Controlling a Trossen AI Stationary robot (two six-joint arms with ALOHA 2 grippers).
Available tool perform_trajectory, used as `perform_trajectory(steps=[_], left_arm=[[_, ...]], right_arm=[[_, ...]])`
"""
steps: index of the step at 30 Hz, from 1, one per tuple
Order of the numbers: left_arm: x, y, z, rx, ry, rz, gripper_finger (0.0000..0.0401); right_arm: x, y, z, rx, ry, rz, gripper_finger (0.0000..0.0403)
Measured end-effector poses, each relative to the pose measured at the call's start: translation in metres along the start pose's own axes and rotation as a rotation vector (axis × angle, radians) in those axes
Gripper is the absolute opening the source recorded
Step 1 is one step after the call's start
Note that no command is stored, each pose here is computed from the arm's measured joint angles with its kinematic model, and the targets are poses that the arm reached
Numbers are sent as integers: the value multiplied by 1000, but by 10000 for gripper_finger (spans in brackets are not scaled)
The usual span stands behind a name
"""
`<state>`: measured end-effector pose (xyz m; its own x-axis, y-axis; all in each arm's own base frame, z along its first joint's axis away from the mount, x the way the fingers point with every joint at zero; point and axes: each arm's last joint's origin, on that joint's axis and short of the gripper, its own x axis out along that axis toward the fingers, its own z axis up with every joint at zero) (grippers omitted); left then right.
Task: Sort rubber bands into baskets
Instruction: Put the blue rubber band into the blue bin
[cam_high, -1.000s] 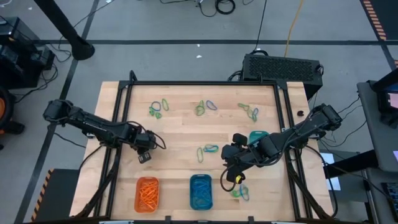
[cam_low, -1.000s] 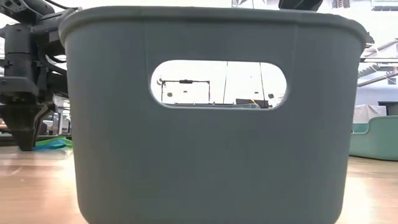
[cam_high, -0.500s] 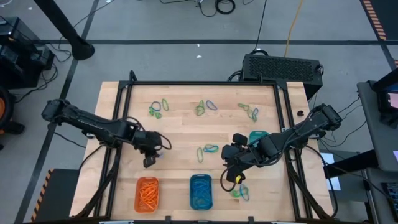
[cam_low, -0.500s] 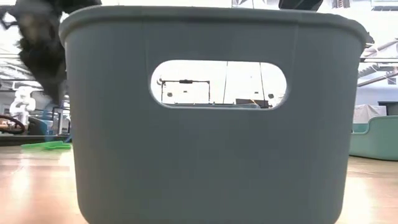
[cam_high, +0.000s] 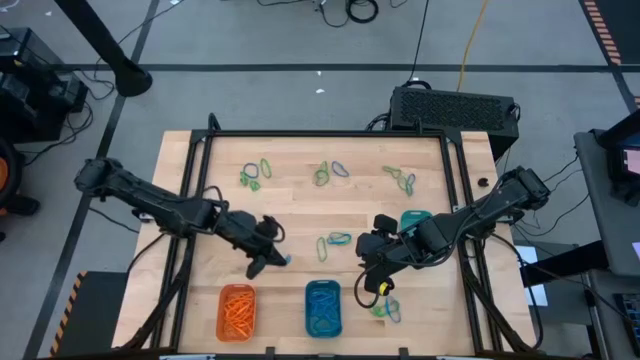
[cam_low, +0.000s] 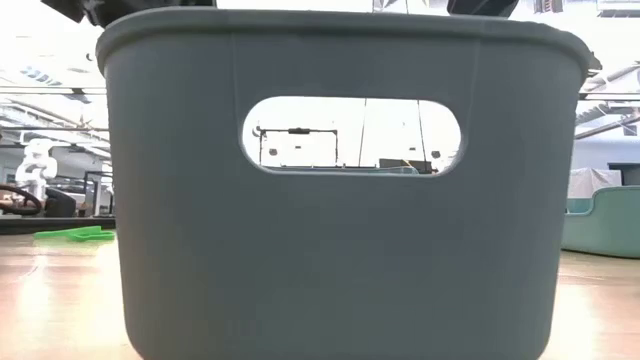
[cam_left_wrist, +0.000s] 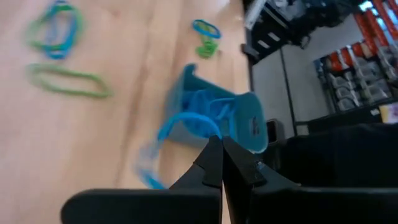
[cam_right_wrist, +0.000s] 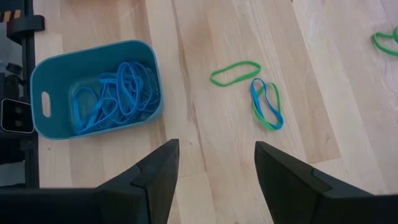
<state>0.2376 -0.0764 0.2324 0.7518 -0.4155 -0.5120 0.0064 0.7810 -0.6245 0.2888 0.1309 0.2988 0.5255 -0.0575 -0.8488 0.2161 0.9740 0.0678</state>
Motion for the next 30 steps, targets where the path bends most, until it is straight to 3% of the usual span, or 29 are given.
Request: perform_trajectory(steps=[5, 11, 16, 24, 30], left_arm=[[33, -19, 4, 52, 27, -46, 1], [77, -35, 9, 199, 100, -75, 1], [104, -36, 12, 284, 140, -75, 1], [130, -25, 2, 297, 223, -75, 1], [138, -24, 2, 300, 200, -119, 2]], right_arm=[[0, 0, 1, 11, -6, 4, 201], [0, 1, 1, 44, -12, 9, 201], [0, 1, 2, 93, -15, 15, 201], [0, 3, 0, 136, 2, 40, 201], [-1, 5, 1, 151, -9, 50, 201]])
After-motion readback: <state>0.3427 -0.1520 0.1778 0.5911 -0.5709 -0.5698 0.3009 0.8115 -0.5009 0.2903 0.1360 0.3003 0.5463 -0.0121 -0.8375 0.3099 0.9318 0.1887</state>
